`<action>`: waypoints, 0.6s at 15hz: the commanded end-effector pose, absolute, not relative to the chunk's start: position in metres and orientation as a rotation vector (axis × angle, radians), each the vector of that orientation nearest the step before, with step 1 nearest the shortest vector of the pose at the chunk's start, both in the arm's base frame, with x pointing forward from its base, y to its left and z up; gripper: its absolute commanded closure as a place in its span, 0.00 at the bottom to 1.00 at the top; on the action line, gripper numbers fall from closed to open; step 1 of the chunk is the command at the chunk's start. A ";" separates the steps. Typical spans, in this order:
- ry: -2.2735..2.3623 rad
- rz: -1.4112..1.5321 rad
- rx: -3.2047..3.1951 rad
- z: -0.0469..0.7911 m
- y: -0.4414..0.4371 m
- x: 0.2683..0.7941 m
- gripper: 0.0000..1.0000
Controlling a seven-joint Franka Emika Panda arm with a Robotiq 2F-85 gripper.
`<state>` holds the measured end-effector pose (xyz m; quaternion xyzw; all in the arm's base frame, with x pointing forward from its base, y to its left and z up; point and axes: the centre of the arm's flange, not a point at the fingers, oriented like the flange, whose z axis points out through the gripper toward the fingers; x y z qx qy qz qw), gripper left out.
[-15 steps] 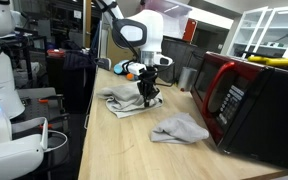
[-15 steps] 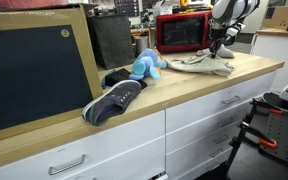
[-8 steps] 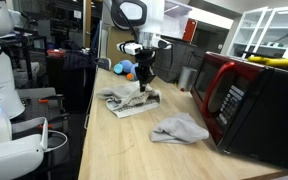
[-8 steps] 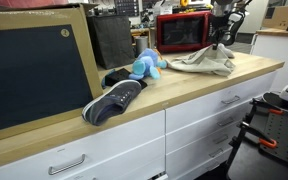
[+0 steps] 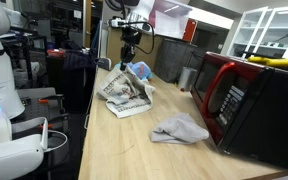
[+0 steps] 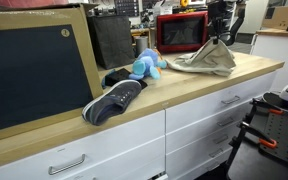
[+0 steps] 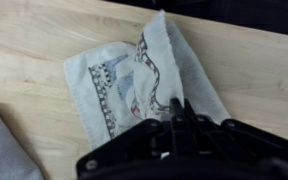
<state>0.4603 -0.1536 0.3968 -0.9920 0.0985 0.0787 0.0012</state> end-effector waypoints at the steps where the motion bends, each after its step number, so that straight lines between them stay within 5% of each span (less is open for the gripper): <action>1: 0.383 0.346 -3.032 0.424 -0.121 0.462 1.00; 9: 0.402 0.570 -2.897 0.448 -0.093 0.453 1.00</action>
